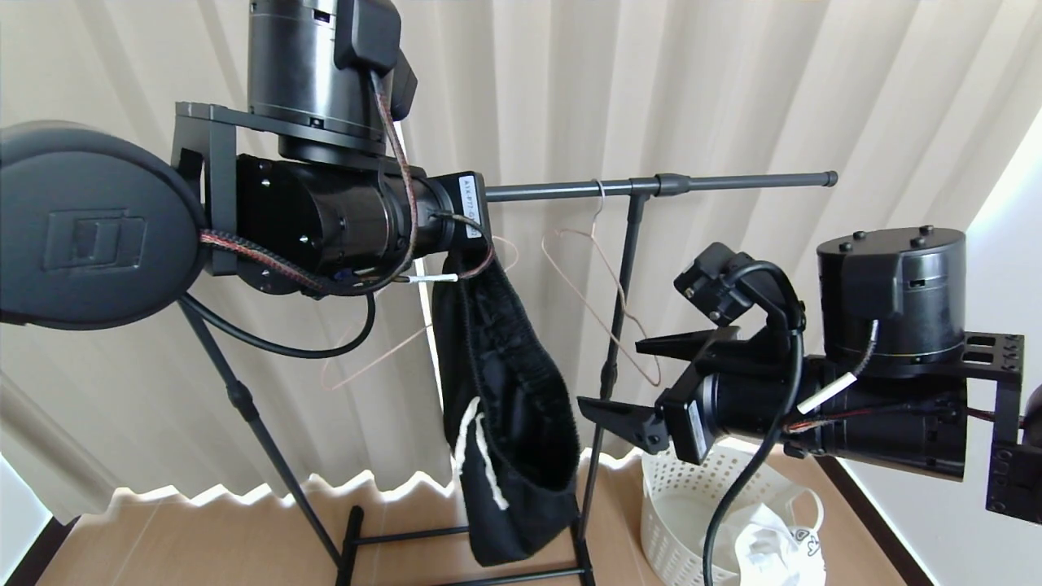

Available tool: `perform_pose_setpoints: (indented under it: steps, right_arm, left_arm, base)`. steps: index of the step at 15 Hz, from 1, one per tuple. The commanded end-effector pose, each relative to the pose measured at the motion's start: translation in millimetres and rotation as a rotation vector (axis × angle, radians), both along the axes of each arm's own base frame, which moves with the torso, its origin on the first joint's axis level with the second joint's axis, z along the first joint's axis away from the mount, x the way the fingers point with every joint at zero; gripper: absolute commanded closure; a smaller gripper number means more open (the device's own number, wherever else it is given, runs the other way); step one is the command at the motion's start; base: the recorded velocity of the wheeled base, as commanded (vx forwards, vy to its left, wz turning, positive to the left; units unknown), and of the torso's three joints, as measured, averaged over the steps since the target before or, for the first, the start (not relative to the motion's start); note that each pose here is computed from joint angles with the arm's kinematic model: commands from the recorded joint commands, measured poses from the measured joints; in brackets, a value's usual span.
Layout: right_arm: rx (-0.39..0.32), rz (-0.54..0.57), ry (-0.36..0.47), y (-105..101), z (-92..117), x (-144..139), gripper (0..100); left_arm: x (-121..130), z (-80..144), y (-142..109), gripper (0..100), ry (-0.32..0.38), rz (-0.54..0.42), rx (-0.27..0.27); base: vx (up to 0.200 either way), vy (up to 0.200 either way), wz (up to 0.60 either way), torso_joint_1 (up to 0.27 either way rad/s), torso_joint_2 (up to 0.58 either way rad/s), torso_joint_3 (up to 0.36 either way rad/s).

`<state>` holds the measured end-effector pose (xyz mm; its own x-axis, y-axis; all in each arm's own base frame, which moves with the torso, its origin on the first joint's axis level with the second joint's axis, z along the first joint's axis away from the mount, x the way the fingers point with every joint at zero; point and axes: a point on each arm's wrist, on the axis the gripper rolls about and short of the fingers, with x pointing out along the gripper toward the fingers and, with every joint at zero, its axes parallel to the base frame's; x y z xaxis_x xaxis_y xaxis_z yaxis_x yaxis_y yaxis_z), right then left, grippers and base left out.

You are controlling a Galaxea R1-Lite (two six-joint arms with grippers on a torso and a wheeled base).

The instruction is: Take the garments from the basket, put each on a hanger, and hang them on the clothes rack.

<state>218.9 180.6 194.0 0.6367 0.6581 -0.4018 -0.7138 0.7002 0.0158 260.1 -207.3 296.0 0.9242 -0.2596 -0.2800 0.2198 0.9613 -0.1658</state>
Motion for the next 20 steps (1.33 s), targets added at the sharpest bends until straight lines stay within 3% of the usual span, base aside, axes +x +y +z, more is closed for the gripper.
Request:
perform_pose_setpoints:
  steps: [1,7,9,20]
  right_arm:
    - [-0.031,-0.019,0.027,6,-16,9,0]
    - [-0.090,-0.096,0.043,16,-40,26,0]
    - [-0.074,-0.099,0.021,20,-46,31,0]
    - [-0.066,-0.115,0.000,21,-48,32,0]
  left_arm:
    - [-12,6,-4,100,-0.014,-0.038,-0.001]
    - [-28,12,-15,100,-0.033,-0.097,-0.007]
    - [-31,16,-14,100,-0.046,-0.107,0.000]
    - [-36,19,-13,100,-0.057,-0.120,0.007]
  base:
    - [0.000,0.000,0.00,0.000,0.00,0.000]
    - [0.000,0.000,0.00,0.000,0.00,0.000]
    - [0.000,0.000,0.00,0.000,0.00,0.000]
    - [0.000,0.000,0.00,0.000,0.00,0.000]
